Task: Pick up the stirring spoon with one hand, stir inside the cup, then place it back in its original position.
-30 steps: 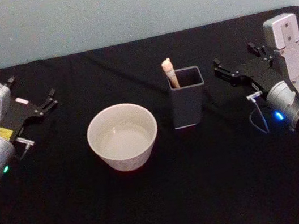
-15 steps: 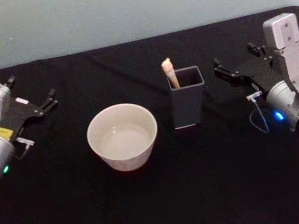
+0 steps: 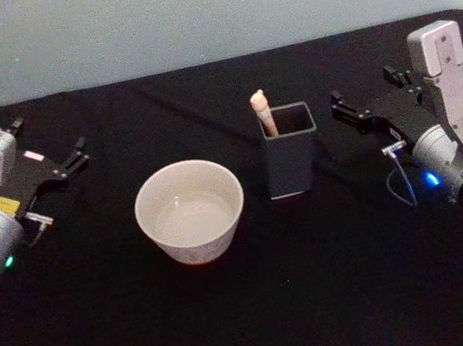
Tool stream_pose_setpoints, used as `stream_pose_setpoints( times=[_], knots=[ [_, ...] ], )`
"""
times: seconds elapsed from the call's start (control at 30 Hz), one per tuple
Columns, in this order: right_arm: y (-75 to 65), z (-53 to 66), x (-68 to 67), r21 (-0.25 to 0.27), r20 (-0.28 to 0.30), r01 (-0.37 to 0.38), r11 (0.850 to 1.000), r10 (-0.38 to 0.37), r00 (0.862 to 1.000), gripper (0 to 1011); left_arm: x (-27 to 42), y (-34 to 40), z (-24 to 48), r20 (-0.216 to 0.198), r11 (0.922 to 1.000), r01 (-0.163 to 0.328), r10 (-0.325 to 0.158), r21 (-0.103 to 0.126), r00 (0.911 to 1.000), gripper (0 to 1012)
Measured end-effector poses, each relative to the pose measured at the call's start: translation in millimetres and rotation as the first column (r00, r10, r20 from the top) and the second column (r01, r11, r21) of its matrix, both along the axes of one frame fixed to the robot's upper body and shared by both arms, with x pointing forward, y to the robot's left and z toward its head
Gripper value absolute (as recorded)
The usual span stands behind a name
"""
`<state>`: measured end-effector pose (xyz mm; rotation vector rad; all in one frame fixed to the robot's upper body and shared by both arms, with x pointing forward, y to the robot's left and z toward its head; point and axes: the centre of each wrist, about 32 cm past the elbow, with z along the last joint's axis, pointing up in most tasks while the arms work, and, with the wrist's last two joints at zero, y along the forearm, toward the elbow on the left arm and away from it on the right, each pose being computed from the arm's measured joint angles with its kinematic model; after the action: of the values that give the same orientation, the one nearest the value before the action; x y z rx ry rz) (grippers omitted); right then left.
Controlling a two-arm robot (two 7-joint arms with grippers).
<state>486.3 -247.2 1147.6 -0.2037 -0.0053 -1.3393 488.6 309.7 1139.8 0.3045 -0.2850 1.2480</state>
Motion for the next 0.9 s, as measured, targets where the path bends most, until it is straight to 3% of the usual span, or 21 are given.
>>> stream_pose_setpoints(
  times=[0.9],
  knots=[
    [0.0, 0.0, 0.0, 0.0, 0.0, 0.0, 1.0, 0.0, 1.0, 1002, 0.0, 0.0, 0.0, 0.0, 1.0, 0.0, 0.0, 0.0, 1.0, 1001]
  ],
)
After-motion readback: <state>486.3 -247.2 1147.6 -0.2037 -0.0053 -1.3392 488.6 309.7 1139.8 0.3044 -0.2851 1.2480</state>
